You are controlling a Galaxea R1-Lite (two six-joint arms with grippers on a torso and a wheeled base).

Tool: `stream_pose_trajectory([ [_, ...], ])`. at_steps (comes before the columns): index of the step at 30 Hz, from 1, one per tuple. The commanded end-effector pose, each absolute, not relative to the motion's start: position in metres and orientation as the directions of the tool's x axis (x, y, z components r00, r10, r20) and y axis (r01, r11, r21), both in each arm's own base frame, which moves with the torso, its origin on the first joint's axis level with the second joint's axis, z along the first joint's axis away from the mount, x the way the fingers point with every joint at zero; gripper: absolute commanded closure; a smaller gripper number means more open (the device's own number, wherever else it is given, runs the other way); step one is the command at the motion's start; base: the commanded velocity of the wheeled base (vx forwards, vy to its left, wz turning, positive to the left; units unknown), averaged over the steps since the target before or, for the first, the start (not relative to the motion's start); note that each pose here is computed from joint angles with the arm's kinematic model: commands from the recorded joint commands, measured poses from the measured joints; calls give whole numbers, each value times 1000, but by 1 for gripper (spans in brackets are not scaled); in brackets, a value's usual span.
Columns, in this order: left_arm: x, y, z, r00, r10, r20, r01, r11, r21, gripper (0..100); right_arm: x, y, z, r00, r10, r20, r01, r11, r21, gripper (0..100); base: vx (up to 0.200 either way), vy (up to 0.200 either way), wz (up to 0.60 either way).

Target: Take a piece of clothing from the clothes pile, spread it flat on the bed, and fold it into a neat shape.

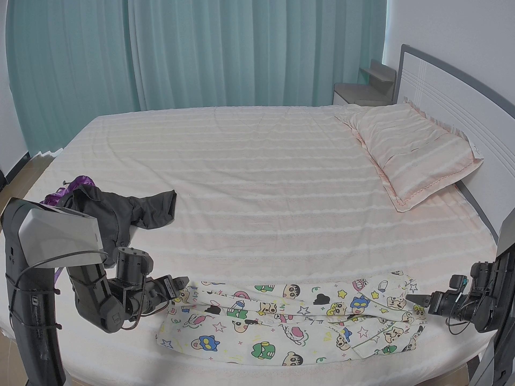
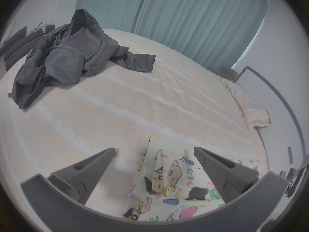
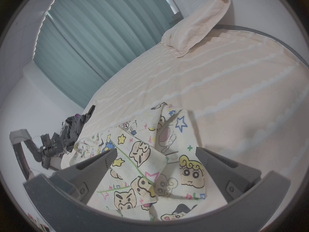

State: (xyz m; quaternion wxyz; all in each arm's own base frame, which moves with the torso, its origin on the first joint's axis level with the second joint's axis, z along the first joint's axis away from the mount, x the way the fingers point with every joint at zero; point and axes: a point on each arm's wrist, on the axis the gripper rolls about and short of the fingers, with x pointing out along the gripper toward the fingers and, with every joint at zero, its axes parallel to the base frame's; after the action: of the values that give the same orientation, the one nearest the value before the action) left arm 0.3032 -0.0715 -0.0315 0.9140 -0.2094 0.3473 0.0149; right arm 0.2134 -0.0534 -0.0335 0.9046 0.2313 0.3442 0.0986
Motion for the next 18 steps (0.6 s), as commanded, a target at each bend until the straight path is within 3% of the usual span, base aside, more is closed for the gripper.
stream_pose_trajectory([
  [1,292,-61,-10,773,-148,-616,-166,891,-422,0,209,-57,-20,780,292,-554,19,873,488,0,0,0,0],
  [5,285,-54,5,790,-160,-592,-204,841,-501,0,209,-55,-8,806,267,-528,66,847,528,0,0,0,0],
  [9,265,-41,21,776,-255,-577,-254,711,-656,0,214,-38,4,820,274,-503,109,787,607,0,0,0,0],
  [14,239,-37,19,698,-381,-606,-340,568,-750,0,223,-13,0,814,228,-535,185,770,610,0,0,0,0],
  [18,233,-37,21,693,-390,-606,-358,544,-759,0,233,-4,-6,816,204,-541,196,782,591,0,0,0,0],
])
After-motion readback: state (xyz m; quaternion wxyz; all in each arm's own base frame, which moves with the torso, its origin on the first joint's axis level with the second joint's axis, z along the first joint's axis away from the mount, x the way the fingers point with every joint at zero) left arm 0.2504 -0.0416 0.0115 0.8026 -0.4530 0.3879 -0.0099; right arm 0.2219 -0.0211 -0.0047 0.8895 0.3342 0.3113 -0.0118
